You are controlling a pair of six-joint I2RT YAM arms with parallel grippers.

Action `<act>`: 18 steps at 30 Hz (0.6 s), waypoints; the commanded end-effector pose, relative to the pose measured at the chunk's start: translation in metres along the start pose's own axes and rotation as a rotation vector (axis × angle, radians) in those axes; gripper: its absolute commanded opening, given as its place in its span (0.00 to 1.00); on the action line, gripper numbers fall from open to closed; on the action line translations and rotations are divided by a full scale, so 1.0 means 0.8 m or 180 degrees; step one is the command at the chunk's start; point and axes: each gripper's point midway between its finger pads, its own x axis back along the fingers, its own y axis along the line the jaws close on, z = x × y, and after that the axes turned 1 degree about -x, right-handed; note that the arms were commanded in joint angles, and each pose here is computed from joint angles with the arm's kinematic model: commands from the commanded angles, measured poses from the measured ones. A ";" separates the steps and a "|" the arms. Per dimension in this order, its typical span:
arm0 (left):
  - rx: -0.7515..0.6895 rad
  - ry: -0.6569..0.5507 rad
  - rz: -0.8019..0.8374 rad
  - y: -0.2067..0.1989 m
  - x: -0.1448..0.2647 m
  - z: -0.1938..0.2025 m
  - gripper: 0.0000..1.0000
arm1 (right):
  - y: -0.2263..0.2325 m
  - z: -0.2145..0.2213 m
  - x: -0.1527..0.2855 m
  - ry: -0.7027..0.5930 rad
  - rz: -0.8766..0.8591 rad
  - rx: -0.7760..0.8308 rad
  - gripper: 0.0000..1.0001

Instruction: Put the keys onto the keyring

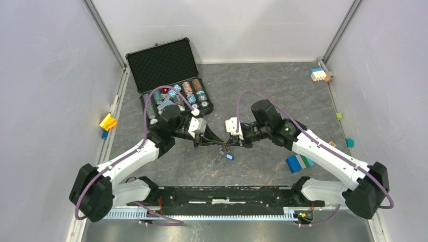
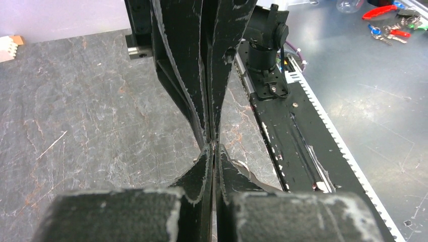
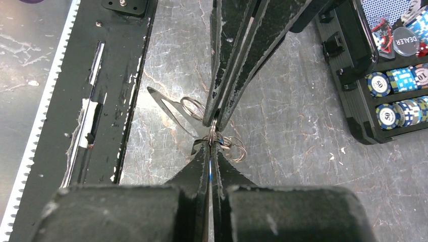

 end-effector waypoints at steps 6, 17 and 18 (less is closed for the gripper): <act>-0.0112 -0.0194 0.0157 -0.011 0.000 -0.025 0.02 | -0.005 -0.002 -0.005 -0.0062 0.0005 0.0027 0.01; -0.0099 -0.0202 0.0157 -0.012 0.000 -0.024 0.02 | -0.005 -0.006 -0.009 -0.0100 -0.0058 0.0006 0.06; -0.0103 -0.0201 0.0155 -0.012 0.000 -0.023 0.02 | -0.006 -0.004 -0.008 -0.0088 -0.0044 0.0009 0.06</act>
